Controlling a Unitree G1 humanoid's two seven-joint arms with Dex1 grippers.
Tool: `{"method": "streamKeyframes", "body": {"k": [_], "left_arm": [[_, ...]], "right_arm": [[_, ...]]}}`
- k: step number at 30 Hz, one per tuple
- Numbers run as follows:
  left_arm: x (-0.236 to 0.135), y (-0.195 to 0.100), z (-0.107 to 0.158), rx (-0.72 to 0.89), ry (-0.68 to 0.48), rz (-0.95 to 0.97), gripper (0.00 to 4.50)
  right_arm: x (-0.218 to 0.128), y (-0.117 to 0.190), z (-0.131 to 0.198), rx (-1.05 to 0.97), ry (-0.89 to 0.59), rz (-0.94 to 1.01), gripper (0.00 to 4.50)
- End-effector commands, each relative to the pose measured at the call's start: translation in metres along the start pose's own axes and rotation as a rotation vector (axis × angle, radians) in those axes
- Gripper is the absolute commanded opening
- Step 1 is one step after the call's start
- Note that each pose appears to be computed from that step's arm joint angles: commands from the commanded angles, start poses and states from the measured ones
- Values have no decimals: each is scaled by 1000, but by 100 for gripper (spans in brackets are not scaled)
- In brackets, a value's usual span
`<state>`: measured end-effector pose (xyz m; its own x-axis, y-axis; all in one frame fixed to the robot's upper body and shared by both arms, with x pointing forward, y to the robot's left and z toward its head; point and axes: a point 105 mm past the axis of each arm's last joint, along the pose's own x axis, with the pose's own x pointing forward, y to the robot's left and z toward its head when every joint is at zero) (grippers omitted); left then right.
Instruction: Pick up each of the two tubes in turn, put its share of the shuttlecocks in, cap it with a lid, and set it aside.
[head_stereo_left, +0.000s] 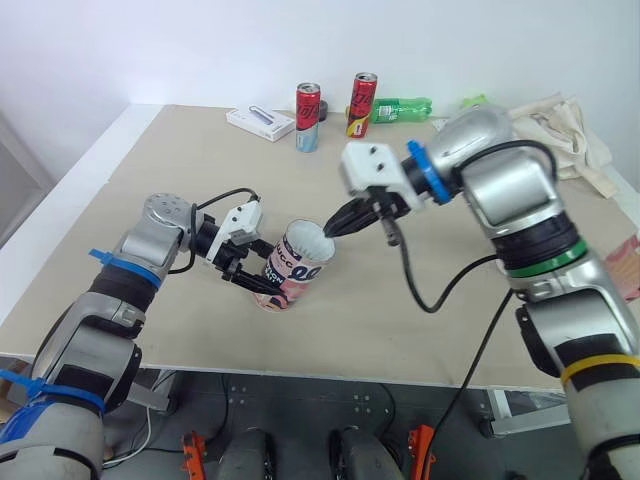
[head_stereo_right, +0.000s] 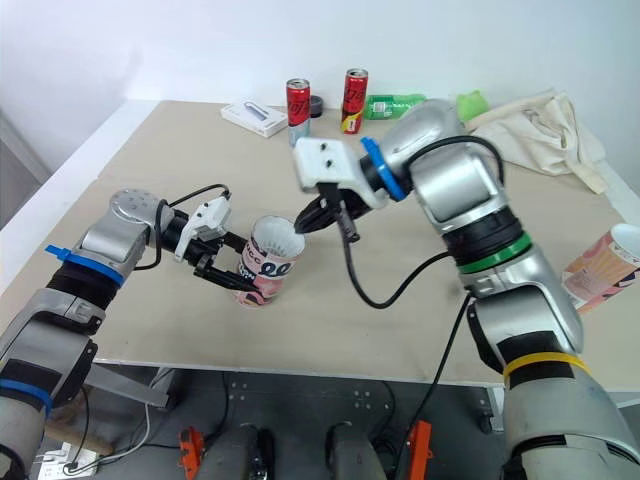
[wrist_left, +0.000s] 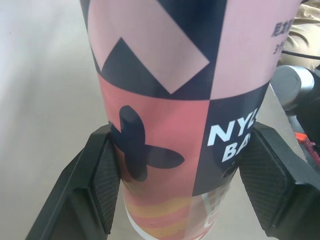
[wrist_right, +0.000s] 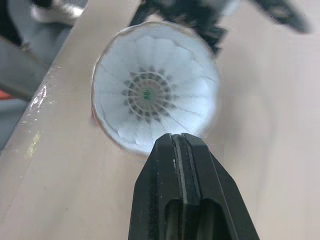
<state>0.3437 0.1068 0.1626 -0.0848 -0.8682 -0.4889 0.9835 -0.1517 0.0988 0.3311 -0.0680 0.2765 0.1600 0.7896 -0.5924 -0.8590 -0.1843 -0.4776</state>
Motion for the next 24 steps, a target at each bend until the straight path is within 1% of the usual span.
{"method": "streamKeyframes", "body": {"k": [1, 3, 5, 9, 12, 14, 17, 19, 21, 22, 23, 24], "left_arm": [[2, -2, -3, -7, -1, -1, 304], [3, -3, -5, -12, -4, -2, 304], [5, -3, -4, -6, -20, -2, 304], [10, -2, 6, 18, -98, 6, 304], [16, -5, 13, 6, -160, -11, 304], [21, -12, 8, 10, -148, -37, 304], [25, -14, 5, 16, -140, -45, 304], [26, -14, 6, 17, -141, -45, 304], [27, -14, 6, 22, -140, -44, 304], [27, -13, 6, 25, -139, -42, 304], [27, -13, 6, 27, -138, -40, 304], [28, -13, 6, 28, -137, -39, 304]], "right_arm": [[-25, -4, 19, -46, -118, -181, 4], [-33, -7, 9, 24, -115, -306, 4], [-40, 1, -7, 73, -61, -381, 4], [-49, 25, -30, 143, 27, -424, 4], [-63, 42, -57, 251, 96, -471, 4], [-75, 50, -83, 348, 168, -523, 4], [-88, 60, -113, 430, 260, -555, 4], [-98, 59, -132, 480, 317, -606, 4], [-113, 56, -156, 522, 401, -678, 66], [-120, 58, -168, 530, 456, -697, 90], [-128, 62, -180, 530, 522, -695, 136], [-137, 62, -191, 527, 587, -717, 210]]}}
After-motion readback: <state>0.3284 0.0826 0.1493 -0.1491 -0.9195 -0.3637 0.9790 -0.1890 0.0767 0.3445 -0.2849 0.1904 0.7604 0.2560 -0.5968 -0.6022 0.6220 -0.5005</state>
